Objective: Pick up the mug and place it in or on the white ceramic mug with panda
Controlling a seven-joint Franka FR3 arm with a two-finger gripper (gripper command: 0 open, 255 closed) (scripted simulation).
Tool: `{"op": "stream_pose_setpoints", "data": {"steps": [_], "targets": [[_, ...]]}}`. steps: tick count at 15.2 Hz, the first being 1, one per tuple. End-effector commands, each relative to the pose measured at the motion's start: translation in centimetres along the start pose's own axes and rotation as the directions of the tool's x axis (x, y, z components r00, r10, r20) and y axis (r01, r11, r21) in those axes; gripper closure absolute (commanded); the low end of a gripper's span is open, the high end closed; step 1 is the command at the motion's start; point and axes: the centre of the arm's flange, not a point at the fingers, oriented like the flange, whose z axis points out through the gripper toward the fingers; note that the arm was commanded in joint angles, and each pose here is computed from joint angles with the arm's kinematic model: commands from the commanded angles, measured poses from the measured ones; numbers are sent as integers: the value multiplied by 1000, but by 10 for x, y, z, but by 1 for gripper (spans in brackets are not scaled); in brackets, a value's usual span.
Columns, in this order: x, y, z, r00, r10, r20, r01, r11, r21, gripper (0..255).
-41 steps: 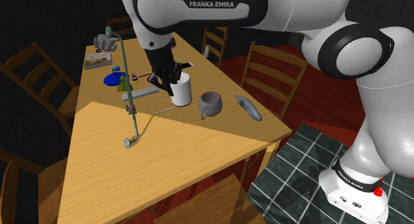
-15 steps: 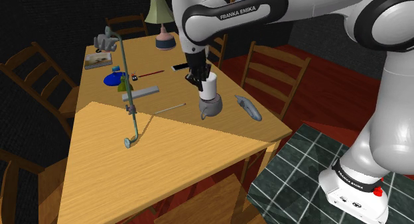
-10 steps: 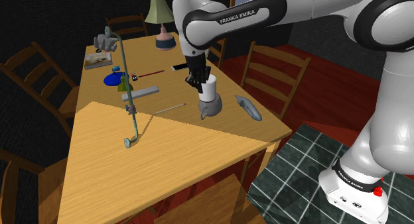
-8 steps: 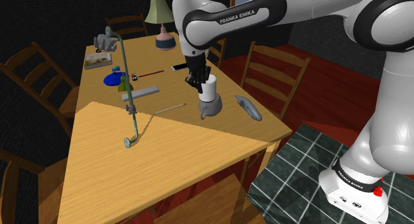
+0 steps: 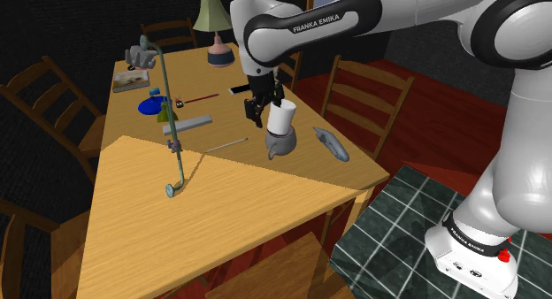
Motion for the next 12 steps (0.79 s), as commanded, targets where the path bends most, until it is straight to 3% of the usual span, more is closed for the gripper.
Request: {"op": "stream_pose_setpoints", "data": {"steps": [1,4,12], "targets": [[0,0,-13,1000,0,0,0,1000,0,0],[0,0,-50,1000,0,0,0,1000,0,0],[0,0,-50,1000,0,0,0,1000,0,0]]}}
